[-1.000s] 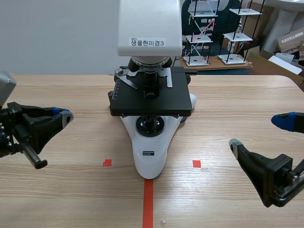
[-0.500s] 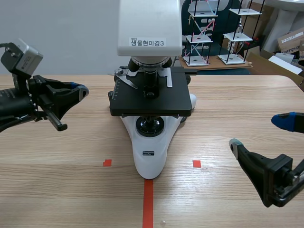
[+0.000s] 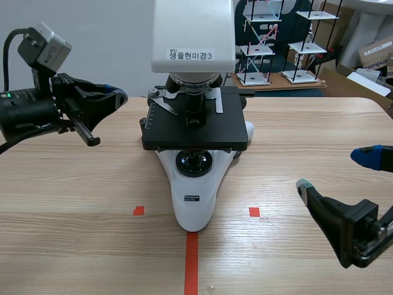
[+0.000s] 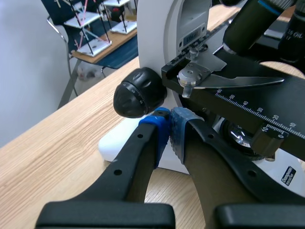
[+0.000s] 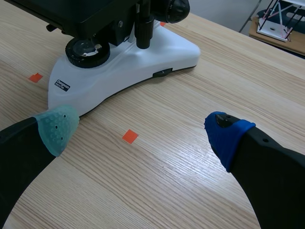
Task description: Point at the stage clip
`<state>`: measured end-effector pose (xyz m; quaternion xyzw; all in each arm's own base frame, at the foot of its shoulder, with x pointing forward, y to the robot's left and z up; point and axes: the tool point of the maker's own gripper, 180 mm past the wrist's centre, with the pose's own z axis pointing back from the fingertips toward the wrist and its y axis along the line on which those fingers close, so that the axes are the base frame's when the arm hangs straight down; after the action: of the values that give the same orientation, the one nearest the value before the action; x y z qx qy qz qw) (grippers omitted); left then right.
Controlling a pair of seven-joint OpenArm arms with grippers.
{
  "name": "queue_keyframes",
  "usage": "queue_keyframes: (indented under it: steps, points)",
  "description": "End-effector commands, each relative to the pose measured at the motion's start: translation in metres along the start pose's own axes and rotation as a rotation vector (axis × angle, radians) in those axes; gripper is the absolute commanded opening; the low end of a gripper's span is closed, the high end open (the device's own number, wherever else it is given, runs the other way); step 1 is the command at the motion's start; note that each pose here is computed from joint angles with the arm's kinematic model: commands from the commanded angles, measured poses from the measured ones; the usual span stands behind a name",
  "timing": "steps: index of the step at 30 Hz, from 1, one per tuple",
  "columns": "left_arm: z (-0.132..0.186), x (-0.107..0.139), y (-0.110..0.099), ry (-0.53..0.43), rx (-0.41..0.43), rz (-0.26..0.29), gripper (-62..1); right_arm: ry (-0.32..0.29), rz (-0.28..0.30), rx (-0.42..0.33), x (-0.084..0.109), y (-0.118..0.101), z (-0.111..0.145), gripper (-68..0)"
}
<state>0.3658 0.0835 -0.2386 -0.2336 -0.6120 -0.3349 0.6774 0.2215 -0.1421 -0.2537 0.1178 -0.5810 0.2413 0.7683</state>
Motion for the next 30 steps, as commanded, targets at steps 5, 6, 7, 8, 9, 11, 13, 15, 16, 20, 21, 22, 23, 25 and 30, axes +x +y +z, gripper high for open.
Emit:
queue_keyframes:
  steps: [5, 6, 7, 8, 9, 11, 13, 15, 16, 20, 21, 22, 23, 25, 30]
  points:
    - [-0.0084, 0.0133, -0.0063, -0.052, -0.012, 0.016, -57.3, -0.025, 0.0, -0.008, 0.007, -0.0028, 0.0004, -9.8]
    - [-0.0084, 0.0133, -0.0063, -0.052, -0.012, 0.016, -57.3, -0.025, 0.0, -0.008, 0.007, -0.0028, 0.0004, -9.8]
    - [-0.0084, 0.0133, -0.0063, -0.052, -0.012, 0.016, -57.3, -0.025, 0.0, -0.008, 0.007, -0.0028, 0.0004, -9.8]
    - [-0.0083, 0.0133, -0.0062, -0.051, -0.012, 0.015, -57.3, -0.025, 0.0, -0.008, 0.007, -0.0028, 0.0004, -9.8]
    - [-0.0083, 0.0133, -0.0062, -0.051, -0.012, 0.015, -57.3, -0.025, 0.0, -0.008, 0.007, -0.0028, 0.0004, -9.8]
    - [-0.0083, 0.0133, -0.0062, -0.051, -0.012, 0.015, -57.3, -0.025, 0.0, -0.008, 0.007, -0.0028, 0.0004, -9.8]
    - [-0.0082, 0.0132, -0.0061, -0.051, -0.012, 0.015, -57.3, -0.025, 0.0, -0.008, 0.007, -0.0028, 0.0004, -9.8]
    - [-0.0078, 0.0131, -0.0057, -0.05, -0.011, 0.014, -57.3, -0.025, 0.0, -0.008, 0.007, -0.0028, 0.0004, -9.8]
    - [-0.0076, 0.013, -0.0055, -0.049, -0.011, 0.014, -57.3, -0.025, 0.0, -0.008, 0.007, -0.0028, 0.0004, -9.8]
    - [-0.0076, 0.0131, -0.0054, -0.05, -0.01, 0.014, -57.3, -0.025, 0.0, -0.008, 0.007, -0.0028, 0.0004, -9.8]
    - [-0.0076, 0.0131, -0.0054, -0.05, -0.01, 0.014, -57.3, -0.025, 0.0, -0.008, 0.007, -0.0028, 0.0004, -9.8]
    - [-0.0076, 0.0131, -0.0055, -0.05, -0.011, 0.014, -57.3, -0.025, 0.0, -0.008, 0.007, -0.0028, 0.0004, -9.8]
    - [-0.0076, 0.0131, -0.0055, -0.05, -0.011, 0.014, -57.3, -0.025, 0.0, -0.008, 0.007, -0.0028, 0.0004, -9.8]
    - [-0.0076, 0.0131, -0.0055, -0.05, -0.011, 0.014, -57.3, -0.025, 0.0, -0.008, 0.007, -0.0028, 0.0004, -9.8]
    - [-0.0076, 0.013, -0.0055, -0.049, -0.011, 0.014, -57.3, -0.025, 0.0, -0.008, 0.007, -0.0028, 0.0004, -9.8]
